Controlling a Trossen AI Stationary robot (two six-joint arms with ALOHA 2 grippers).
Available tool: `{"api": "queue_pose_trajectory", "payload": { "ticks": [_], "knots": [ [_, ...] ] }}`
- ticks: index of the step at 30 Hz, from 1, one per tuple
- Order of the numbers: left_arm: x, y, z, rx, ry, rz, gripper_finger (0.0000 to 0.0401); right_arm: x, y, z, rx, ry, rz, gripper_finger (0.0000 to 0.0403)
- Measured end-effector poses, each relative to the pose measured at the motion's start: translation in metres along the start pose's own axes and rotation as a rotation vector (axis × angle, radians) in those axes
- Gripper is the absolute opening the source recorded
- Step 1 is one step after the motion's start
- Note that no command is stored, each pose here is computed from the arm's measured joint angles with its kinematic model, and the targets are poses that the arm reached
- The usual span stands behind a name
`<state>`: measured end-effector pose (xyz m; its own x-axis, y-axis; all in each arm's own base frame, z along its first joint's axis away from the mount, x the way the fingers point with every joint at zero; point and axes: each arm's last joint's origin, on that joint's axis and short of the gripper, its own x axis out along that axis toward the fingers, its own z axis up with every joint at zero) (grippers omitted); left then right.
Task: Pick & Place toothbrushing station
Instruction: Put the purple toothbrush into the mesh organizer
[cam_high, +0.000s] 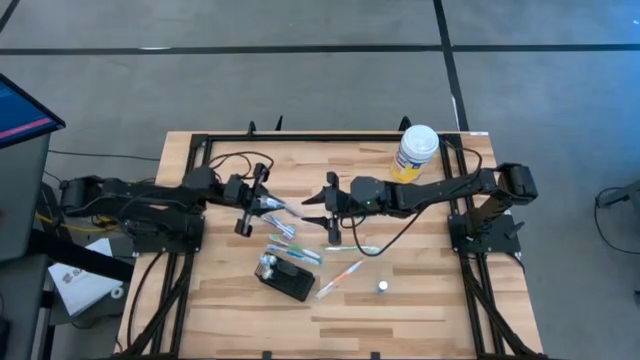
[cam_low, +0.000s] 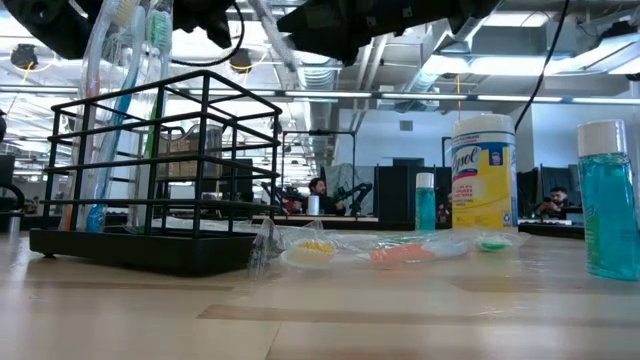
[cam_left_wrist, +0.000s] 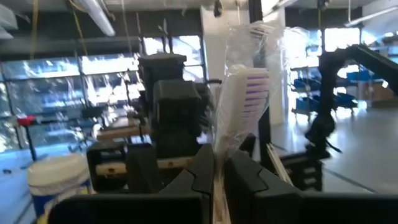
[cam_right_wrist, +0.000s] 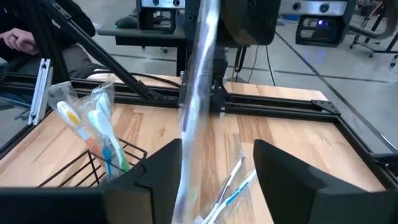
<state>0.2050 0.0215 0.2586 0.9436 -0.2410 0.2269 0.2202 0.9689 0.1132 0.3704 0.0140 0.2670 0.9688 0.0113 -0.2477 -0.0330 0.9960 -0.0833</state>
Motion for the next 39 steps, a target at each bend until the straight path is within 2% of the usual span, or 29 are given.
{"api": "queue_pose_trajectory", "payload": {
  "ticks": [7,20,39],
  "knots": [
    [-0.015,-0.006,0.000,-0.061,0.155,-0.004,0.0006,0.000,0.006,0.000,-0.003,-0.002,0.015,0.0201],
    [-0.030,-0.015,-0.005,-0.183,0.310,-0.008,0.0006,0.000,0.007,-0.003,0.021,0.040,0.021,0.0186],
    [-0.033,-0.026,-0.004,-0.243,0.335,-0.116,0.0007,-0.001,0.007,-0.005,0.020,0.053,0.022,0.0180]
  ]
}}
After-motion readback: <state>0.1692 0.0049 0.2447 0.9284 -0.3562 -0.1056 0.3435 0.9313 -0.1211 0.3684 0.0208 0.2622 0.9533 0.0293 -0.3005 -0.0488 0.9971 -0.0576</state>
